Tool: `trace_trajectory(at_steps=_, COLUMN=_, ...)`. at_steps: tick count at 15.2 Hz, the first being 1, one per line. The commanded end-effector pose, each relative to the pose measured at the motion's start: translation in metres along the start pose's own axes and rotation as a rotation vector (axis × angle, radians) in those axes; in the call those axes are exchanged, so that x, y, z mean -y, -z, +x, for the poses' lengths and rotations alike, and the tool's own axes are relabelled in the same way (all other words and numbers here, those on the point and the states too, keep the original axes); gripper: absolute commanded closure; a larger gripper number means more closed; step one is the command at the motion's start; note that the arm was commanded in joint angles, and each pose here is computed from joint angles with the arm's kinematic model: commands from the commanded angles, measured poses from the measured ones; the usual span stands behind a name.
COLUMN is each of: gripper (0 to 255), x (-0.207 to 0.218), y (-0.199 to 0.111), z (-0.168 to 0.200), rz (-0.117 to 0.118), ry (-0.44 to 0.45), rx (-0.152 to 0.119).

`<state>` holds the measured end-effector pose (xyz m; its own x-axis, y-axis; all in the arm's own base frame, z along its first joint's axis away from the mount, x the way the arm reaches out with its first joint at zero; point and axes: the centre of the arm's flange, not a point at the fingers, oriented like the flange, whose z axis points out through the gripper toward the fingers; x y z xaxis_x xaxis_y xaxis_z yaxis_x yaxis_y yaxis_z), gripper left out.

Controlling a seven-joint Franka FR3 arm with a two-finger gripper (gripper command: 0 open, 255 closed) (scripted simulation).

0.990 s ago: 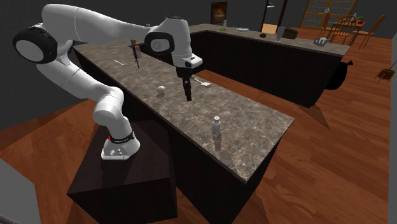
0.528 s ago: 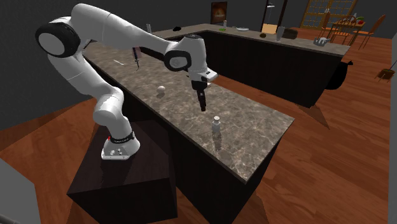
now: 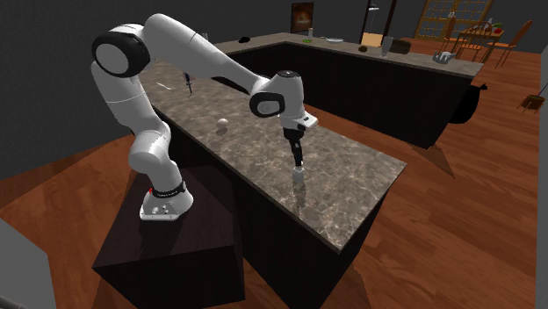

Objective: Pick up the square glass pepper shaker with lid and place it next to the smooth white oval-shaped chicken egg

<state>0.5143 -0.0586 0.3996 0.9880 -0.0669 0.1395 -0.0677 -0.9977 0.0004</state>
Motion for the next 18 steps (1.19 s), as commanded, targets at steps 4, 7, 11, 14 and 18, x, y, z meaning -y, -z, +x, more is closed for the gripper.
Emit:
trace_trajectory(at_steps=4, gripper=0, x=-0.001, y=-0.028, z=0.003, rz=0.0, ry=0.0, rx=-0.002)
trace_trajectory(at_steps=7, gripper=0, x=-0.001, y=-0.041, z=0.003, rz=0.0, ry=0.0, rx=-0.002)
trace_trajectory(at_steps=11, gripper=0, x=-0.001, y=-0.041, z=0.003, rz=0.0, ry=0.0, rx=-0.002)
trace_trajectory(at_steps=14, gripper=0, x=-0.001, y=-0.041, z=0.003, rz=0.0, ry=0.0, rx=-0.002)
trace_trajectory(at_steps=18, gripper=255, x=-0.001, y=-0.041, z=0.003, rz=0.0, ry=0.0, rx=-0.002)
